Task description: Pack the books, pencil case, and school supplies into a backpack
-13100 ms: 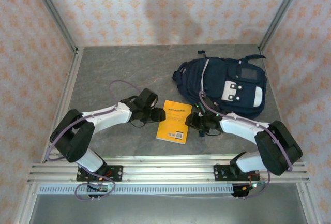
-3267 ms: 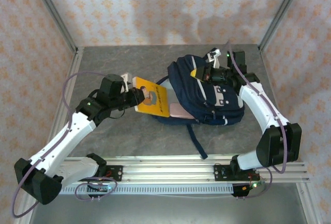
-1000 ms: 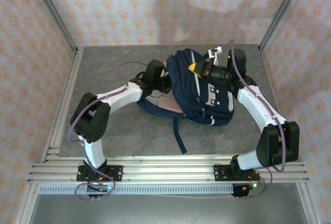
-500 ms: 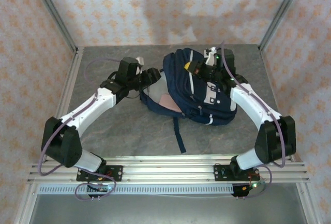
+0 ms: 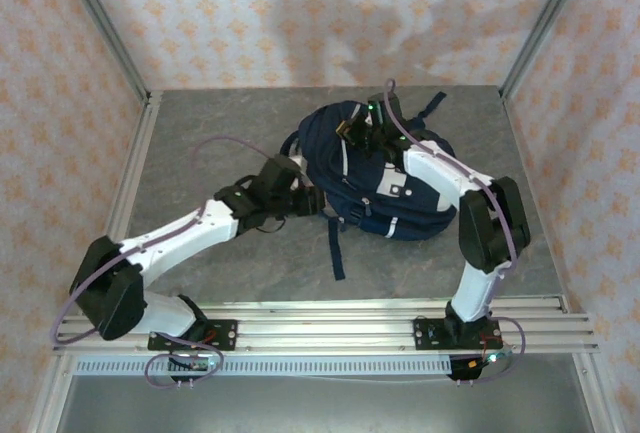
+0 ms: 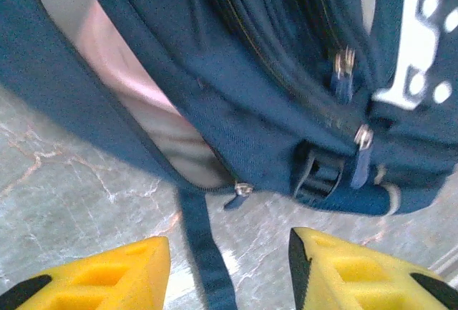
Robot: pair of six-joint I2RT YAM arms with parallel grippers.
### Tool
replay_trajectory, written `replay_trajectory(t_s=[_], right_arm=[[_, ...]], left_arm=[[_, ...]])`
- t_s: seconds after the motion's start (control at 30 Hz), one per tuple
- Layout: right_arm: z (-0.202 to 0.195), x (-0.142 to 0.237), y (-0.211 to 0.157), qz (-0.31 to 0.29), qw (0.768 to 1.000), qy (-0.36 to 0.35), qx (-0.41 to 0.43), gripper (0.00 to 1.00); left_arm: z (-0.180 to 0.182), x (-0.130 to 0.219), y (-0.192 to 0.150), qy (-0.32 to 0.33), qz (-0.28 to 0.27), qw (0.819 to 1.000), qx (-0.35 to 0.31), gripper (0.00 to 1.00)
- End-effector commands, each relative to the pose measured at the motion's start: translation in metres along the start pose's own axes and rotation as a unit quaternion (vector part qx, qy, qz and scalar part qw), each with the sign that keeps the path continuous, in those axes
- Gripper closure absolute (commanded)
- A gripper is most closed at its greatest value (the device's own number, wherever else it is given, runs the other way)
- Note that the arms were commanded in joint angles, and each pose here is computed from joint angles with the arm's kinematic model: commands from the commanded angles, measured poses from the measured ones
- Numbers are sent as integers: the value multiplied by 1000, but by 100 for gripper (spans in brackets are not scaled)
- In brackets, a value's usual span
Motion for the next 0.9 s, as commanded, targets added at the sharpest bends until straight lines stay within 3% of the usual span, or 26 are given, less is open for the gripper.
replay_trajectory(t_s=[0.0,0.23,0.6,0.73,0.87], right_arm=[[-28,-5,13,-45,994,-87,-52,100],[-37,-16,10,-41,992,-94,-69,100],[-41,-24,5,-26,993,-81,-80,100],[-40,-25,5,-22,993,-75,-83,100],[-40,-29,2,-6,994,-63,-84,100]], left_arm=[[1,-20,-9,59,10,997,-47,52],[-17,-64,-18,100,39,990,-87,53],[-31,-97,-14,140,17,982,-126,51],[-26,-111,-15,164,14,975,-149,58],[-24,-112,-15,176,5,971,-163,73]])
Point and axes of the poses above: each hand's point on the last joint's axis, 136 mm out from that joint toward the fingers, its own x axis back along the fingers, its own z axis along the line the jaws close on, y = z × x, the point moved 7 cm from there along x, back along the fingers, and after that the axes turned 4 degrees about x, right-handed, at the moved point
